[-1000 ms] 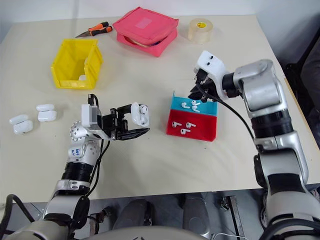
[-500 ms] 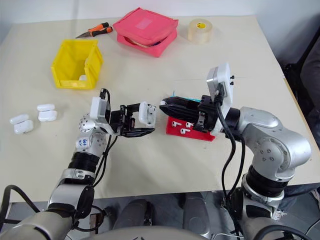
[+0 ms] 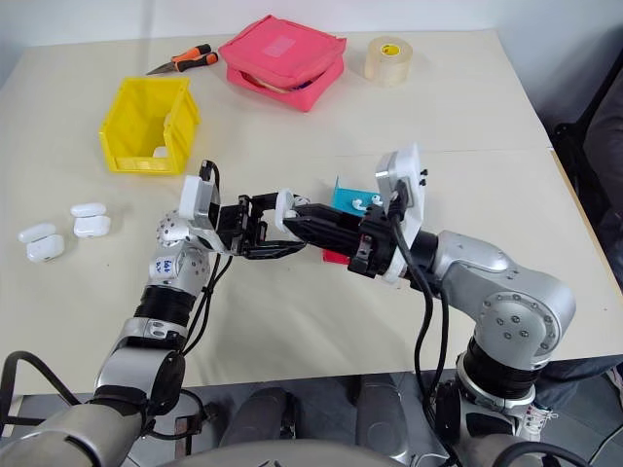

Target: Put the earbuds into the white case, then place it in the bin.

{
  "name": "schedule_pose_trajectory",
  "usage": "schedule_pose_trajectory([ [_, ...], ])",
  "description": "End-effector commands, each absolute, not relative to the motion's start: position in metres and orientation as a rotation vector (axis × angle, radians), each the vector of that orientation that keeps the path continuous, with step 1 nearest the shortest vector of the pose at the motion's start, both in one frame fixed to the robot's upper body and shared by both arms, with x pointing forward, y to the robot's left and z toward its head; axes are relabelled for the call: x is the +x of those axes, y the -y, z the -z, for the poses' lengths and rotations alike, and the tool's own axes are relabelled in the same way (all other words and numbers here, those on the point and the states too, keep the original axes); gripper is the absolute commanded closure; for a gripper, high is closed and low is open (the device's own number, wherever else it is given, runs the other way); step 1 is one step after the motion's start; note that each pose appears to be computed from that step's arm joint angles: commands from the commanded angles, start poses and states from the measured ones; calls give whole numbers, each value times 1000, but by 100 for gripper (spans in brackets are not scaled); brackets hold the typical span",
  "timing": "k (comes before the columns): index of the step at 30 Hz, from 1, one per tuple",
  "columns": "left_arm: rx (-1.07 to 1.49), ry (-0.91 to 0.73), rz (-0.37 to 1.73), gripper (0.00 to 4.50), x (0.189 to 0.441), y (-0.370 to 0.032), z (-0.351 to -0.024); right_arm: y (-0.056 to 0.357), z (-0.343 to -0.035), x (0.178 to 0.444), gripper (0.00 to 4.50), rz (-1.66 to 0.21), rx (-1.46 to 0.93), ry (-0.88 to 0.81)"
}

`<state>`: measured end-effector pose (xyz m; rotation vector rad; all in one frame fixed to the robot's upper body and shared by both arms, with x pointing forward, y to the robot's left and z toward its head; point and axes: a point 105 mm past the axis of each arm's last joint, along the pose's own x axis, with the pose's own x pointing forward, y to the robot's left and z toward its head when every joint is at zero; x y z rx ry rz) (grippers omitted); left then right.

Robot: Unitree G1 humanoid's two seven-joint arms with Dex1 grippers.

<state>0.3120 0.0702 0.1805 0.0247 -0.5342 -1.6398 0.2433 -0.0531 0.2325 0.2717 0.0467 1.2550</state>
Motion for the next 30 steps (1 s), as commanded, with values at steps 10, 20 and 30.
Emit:
schedule_pose_trajectory([
  [10,38,626,1771,171,295,-65,-191,48,-223,247,400,-1216,273,-88],
  [20,60,650,1721,171,299,-68,-194,51,-211,244,400,-1176,293,-155],
  [30,53,671,1721,171,298,-67,-197,58,-201,256,400,-1069,263,-176],
])
